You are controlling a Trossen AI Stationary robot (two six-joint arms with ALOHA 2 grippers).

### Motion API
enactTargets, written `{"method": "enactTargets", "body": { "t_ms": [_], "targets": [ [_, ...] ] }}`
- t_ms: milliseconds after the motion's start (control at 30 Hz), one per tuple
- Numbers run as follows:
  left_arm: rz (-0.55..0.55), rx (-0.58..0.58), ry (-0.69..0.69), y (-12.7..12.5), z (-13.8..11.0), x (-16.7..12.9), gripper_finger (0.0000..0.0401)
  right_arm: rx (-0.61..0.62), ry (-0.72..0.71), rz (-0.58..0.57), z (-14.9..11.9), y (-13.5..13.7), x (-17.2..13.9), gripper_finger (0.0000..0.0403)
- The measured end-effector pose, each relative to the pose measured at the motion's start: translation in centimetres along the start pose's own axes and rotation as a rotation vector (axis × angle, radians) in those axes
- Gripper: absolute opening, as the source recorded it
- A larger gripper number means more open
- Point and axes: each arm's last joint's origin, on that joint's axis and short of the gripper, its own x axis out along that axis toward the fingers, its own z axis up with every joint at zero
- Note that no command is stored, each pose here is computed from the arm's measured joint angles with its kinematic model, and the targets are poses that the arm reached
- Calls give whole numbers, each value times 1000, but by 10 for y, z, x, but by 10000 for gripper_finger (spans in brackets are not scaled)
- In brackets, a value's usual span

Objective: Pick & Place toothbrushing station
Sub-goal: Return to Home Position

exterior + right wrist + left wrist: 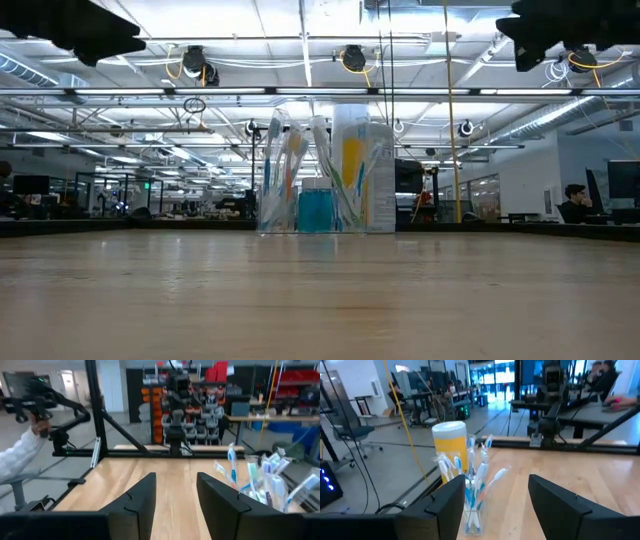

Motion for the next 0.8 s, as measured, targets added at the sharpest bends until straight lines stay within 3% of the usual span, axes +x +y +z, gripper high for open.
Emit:
{"method": "enactTargets", "body": {
  "t_ms": [200,367,467,567,667,800],
  "targets": [
    [-43,-6,-124,-1,-16,-4,225,10,-94,3,-29,2,-9,131],
    [-56,-8,-132,-3,-21,0,225,-16,-177,3,-49,2,-10,130],
    [-53,-7,-105,-6,-31,6,225,-22,-209,-32,-53,0,-8,130],
    [-47,-18,-169,-9,-36,11,225,-7,-196,-80,-62,-2,-6,130],
    [-47,-6,-179,-15,-58,22,225,16,-180,-99,-73,-4,-3,130],
    [-40,-33,-258,-19,-79,30,225,0,-256,-96,-68,-3,-4,130]
  ]
}}
